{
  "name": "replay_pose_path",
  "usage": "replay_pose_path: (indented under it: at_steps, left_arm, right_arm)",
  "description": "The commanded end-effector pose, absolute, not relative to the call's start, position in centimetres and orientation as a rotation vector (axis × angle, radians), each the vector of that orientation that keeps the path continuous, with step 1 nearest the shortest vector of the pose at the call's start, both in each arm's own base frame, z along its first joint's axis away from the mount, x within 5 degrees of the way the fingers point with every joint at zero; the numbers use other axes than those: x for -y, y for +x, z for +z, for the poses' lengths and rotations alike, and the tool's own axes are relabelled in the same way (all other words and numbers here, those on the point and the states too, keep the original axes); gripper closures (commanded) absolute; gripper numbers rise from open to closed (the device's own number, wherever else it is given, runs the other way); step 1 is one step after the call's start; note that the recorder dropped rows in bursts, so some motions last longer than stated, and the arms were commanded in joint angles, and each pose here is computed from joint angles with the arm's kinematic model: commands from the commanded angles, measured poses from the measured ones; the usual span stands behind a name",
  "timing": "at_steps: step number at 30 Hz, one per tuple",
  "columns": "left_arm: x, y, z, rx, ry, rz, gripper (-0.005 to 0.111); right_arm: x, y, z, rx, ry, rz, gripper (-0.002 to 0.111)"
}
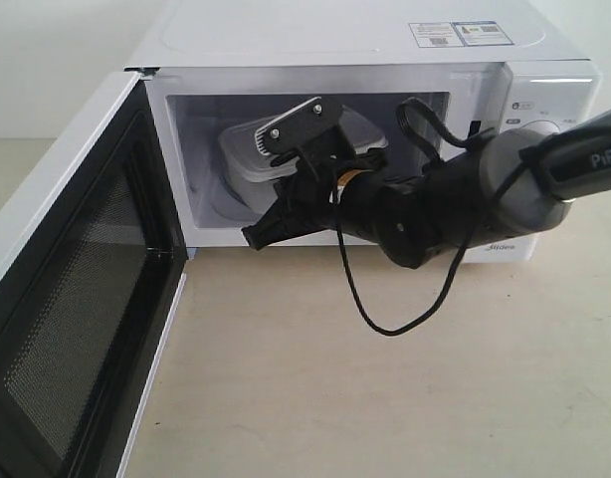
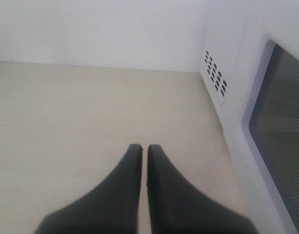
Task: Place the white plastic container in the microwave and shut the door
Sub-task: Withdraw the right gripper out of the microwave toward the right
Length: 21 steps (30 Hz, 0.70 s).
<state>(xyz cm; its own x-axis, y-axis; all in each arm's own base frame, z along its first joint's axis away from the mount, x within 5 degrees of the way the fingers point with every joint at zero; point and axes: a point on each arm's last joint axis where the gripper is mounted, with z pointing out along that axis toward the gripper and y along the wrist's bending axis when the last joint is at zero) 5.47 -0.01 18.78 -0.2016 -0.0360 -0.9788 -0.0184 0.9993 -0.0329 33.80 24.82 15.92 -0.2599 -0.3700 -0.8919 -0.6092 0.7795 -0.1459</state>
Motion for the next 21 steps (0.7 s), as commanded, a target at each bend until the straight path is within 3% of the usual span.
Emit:
replay_pose_path:
  at_steps: [1, 10, 17, 21]
  left_arm:
    - [0.1, 5.5, 18.7, -1.777, -0.038, -0.03, 0.102]
    - [0.1, 5.5, 18.7, -1.777, -0.038, -0.03, 0.102]
    - [0.1, 5.5, 18.7, -1.777, -0.038, -0.03, 0.102]
    - [0.1, 5.5, 18.7, -1.777, -0.038, -0.03, 0.102]
  right_arm:
    - [-24.0, 34.7, 16.2, -1.865, -0.711, 0.254, 0.108]
    - [-25.5, 32.7, 15.6, -1.964, -0.855, 0.264, 0.108]
    - [-27.1, 28.4, 17.9, -1.933, -1.004, 0.305, 0.108]
    - [-25.3, 25.1, 18.8, -1.978, -0.988, 0.344, 0.108]
